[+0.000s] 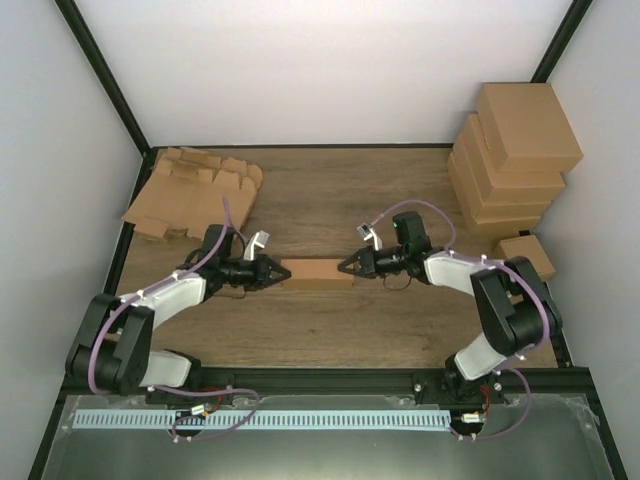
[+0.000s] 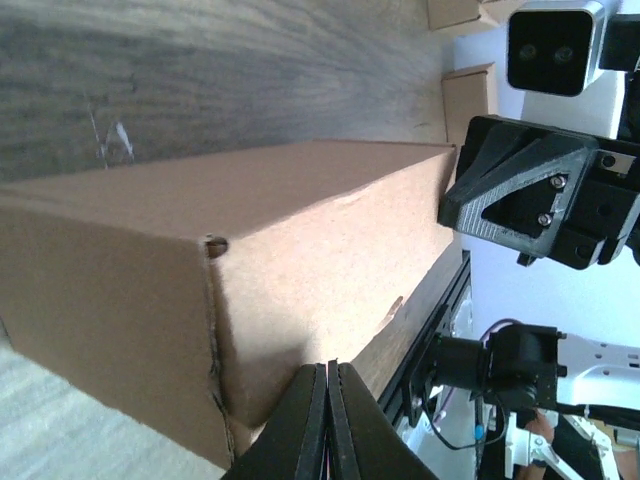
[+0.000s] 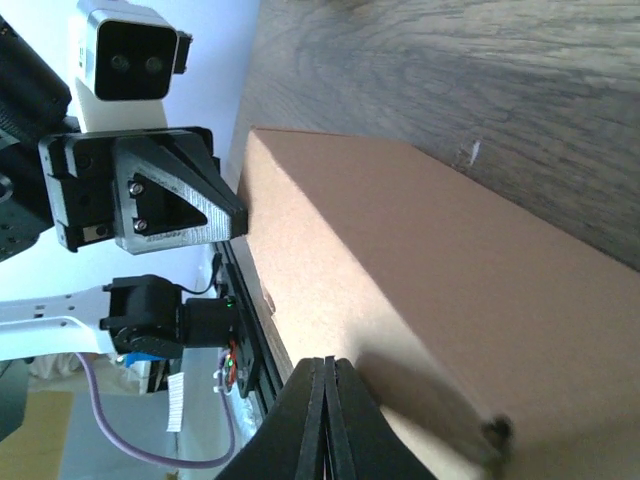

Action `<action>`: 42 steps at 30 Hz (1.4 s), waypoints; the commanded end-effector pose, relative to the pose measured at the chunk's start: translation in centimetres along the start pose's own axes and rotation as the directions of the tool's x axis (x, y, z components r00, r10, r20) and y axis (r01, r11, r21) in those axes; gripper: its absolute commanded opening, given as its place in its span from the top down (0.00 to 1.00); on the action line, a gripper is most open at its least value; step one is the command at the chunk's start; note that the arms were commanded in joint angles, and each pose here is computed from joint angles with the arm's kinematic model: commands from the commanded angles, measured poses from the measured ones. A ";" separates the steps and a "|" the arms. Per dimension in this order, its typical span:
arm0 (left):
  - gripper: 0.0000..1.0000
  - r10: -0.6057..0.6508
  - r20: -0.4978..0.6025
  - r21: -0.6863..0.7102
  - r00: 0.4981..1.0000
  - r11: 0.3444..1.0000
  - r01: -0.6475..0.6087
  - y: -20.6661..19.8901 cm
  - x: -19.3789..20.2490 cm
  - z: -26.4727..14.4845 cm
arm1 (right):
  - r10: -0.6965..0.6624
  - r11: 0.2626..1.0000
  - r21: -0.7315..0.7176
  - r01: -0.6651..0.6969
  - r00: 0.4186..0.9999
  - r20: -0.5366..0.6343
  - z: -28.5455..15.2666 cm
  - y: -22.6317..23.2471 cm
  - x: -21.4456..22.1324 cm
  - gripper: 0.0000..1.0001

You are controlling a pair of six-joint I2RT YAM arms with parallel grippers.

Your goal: Fold the paper box

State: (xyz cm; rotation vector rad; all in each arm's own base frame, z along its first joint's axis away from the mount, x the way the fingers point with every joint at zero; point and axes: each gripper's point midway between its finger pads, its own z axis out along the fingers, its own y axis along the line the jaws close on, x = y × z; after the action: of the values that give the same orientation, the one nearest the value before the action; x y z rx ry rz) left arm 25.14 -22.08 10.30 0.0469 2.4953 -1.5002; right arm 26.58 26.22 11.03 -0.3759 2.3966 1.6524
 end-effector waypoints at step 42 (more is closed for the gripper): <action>0.72 -0.138 0.011 -0.138 0.990 0.981 0.138 3.1 3.2 1.9 | -0.057 0.917 0.396 0.034 0.997 0.047 -0.9 -4.9 -1.9 0.32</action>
State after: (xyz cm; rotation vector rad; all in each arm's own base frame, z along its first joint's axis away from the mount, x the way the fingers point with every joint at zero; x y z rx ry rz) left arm 22.14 -22.09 5.61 -0.2051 2.6785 -1.3548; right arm 28.63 22.80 5.89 -0.2488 2.6460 1.0404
